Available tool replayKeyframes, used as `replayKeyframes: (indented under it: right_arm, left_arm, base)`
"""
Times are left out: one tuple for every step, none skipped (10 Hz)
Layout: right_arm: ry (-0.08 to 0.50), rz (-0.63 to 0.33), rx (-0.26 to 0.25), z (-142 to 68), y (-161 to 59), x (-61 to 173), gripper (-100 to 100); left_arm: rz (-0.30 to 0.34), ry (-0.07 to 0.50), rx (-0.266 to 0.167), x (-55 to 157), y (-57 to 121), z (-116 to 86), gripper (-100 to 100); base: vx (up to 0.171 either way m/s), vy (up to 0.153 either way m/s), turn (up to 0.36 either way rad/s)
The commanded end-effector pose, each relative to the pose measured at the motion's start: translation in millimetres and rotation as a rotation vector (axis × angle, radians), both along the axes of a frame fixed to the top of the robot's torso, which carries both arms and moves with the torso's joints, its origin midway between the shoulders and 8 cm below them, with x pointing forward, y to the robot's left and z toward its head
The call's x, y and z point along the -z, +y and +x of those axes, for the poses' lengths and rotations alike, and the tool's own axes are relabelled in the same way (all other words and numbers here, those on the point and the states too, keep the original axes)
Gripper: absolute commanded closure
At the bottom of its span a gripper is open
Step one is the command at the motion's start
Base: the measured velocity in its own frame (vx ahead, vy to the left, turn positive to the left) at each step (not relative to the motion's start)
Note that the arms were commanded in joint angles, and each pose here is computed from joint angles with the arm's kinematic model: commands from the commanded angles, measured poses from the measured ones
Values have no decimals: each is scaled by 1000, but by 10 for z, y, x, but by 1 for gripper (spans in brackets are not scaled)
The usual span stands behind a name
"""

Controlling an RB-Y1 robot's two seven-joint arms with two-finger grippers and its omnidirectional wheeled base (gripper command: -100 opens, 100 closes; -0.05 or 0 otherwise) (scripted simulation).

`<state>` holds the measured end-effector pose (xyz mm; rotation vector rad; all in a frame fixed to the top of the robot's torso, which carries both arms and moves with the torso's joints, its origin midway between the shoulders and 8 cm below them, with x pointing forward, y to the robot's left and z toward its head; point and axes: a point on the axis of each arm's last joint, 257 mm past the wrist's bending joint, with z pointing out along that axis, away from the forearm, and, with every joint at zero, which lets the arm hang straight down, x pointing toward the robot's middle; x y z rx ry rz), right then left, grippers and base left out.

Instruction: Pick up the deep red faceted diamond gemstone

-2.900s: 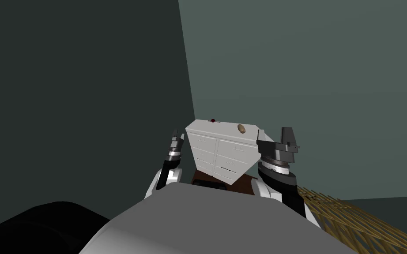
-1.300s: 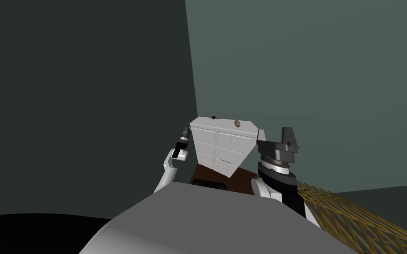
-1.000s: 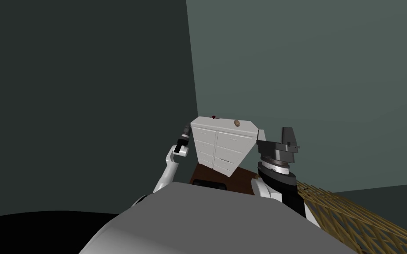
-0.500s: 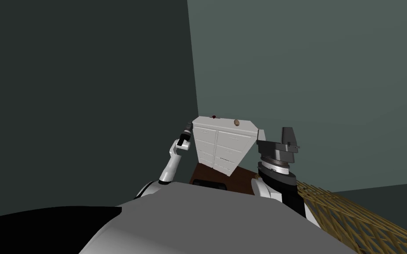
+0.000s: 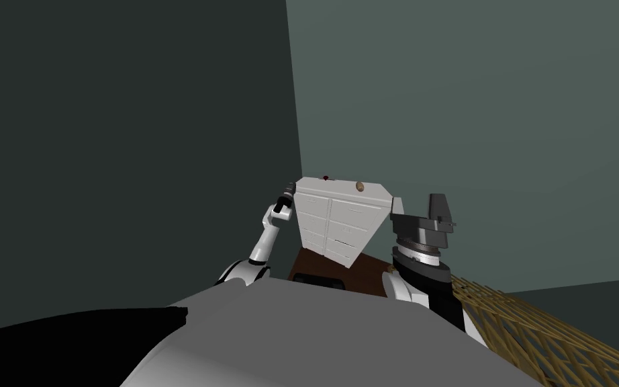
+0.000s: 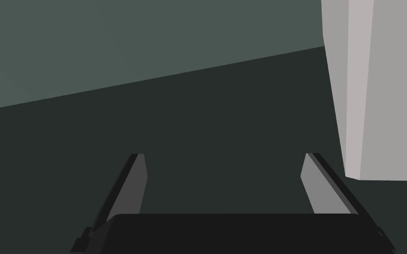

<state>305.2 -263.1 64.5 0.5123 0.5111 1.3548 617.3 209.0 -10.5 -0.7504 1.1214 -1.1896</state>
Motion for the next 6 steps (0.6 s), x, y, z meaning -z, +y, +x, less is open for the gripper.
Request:
replayKeyframes:
  right_arm:
    - [0, 0, 0, 0, 0, 0, 0]
    - [0, 0, 0, 0, 0, 0, 0]
    - [0, 0, 0, 0, 0, 0, 0]
    - [0, 0, 0, 0, 0, 0, 0]
    - [0, 0, 0, 0, 0, 0, 0]
    - [0, 0, 0, 0, 0, 0, 0]
  left_arm:
    - [4, 49, -9, 57, 12, 160, -100]
    - [4, 36, -2, -70, -43, 201, -100]
    - [4, 26, 1, -133, -66, 209, -100]
    - [7, 79, -9, -39, -56, 352, -100]
    - [7, 59, -1, -190, -113, 376, -100]
    - [9, 109, -11, -86, -97, 498, -100]
  base:
    - [-18, 1, 13]
    - [-14, 0, 7]
    - [0, 0, 0]
    - [-6, 2, 15]
    - [-6, 2, 7]
    - [-5, 1, 10]
